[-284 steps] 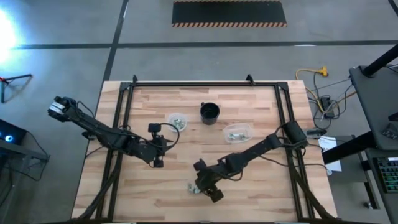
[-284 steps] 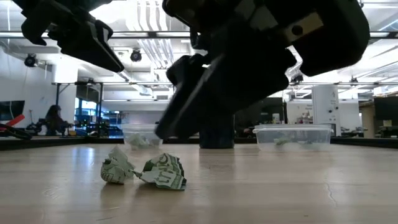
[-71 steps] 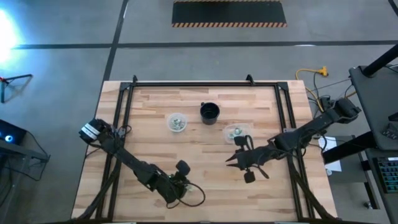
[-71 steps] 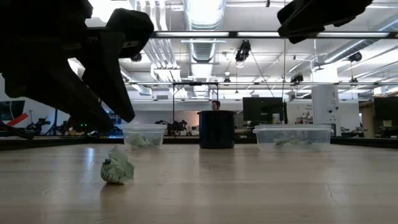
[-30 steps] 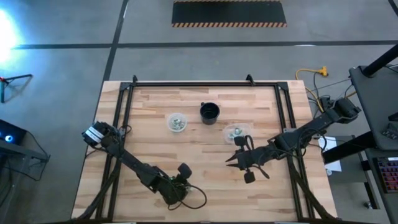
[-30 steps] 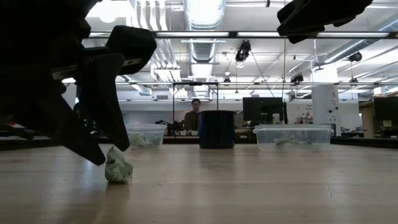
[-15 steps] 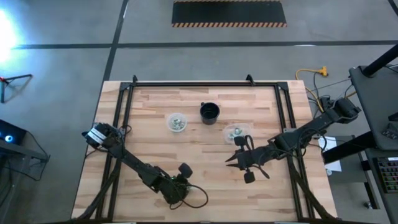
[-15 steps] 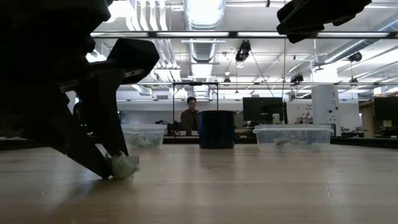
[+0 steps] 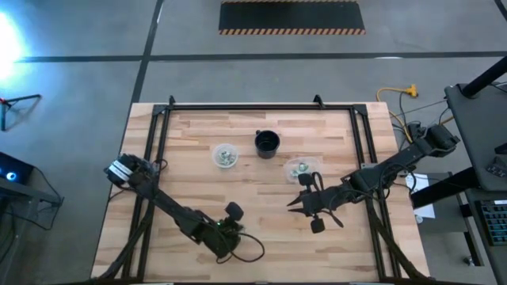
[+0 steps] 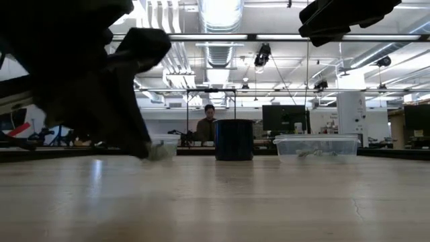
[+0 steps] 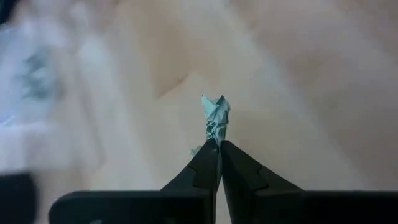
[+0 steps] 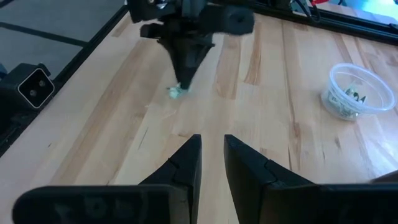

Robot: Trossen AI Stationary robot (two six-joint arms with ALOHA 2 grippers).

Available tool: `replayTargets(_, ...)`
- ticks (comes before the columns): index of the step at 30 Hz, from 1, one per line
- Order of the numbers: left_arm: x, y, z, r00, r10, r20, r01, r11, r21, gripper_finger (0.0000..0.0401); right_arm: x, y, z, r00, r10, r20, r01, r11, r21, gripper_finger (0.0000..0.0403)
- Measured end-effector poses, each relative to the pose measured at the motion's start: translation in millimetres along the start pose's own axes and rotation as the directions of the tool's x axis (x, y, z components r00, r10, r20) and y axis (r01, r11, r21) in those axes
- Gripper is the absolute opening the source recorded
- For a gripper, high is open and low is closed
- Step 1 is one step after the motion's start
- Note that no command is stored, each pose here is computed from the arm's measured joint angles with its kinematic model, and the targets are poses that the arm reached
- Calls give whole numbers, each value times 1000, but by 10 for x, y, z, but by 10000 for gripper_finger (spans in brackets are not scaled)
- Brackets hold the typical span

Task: Pick and place items into bin
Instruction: Put the stevia packet into the left transparent bin

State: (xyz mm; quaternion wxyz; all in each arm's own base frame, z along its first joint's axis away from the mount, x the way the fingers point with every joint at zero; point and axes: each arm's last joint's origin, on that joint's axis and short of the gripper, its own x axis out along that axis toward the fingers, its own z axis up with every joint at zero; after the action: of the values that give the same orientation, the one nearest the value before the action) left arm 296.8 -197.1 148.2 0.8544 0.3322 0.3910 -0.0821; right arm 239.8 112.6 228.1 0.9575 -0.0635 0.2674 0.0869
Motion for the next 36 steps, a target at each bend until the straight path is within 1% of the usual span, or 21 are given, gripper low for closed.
replayTargets(4, -115, 102, -94, 986, 133, -102, -134, 991, -8, 0, 0, -1, 0, 1000, 0, 0, 0, 1000, -2, 59)
replayTargets(7, -239, 229, -199, 946, 259, -195, -265, 964, -7, 0, 0, -1, 0, 1000, -1, 0, 1, 1000, -3, 59)
replayTargets(9, -335, 347, -266, 917, 326, -231, -339, 940, -20, 0, 0, -1, 0, 1000, -1, 0, 1, 1000, -3, 59)
replayTargets(12, -450, 547, -389, 890, 372, -264, -399, 915, -56, 0, 0, -1, 0, 1000, -1, 0, 1, 1000, -7, 59)
replayTargets(15, -577, 769, -502, 875, 402, -268, -445, 888, -120, 0, 1, -2, -1, 1000, -2, -1, 2, 1000, -12, 59)
replayTargets(20, -741, 1046, -801, 855, 424, -298, -486, 855, -178, 0, 1, -9, -1, 1000, -24, 0, 24, 999, -37, 59)
replayTargets(23, -783, 1161, -959, 871, 415, -263, -475, 850, -230, 0, 2, -10, -2, 1000, -27, 0, 27, 998, -53, 59)
replayTargets(26, -761, 1254, -1098, 890, 415, -187, -453, 845, -283, 0, 2, -11, -2, 1000, -28, 1, 28, 998, -63, 59)
replayTargets(30, -705, 1366, -1265, 885, 455, -100, -461, 826, -323, 0, 2, -11, -3, 1000, -28, 1, 28, 996, -80, 59)
replayTargets(32, -653, 1415, -1380, 888, 446, -111, -456, 823, -339, 0, 2, -11, -3, 1000, -28, 1, 28, 996, -86, 59)
replayTargets(36, -541, 1469, -1565, 906, 398, -144, -422, 814, -400, 0, 2, -11, -2, 1000, -31, 1, 31, 994, -104, 59)
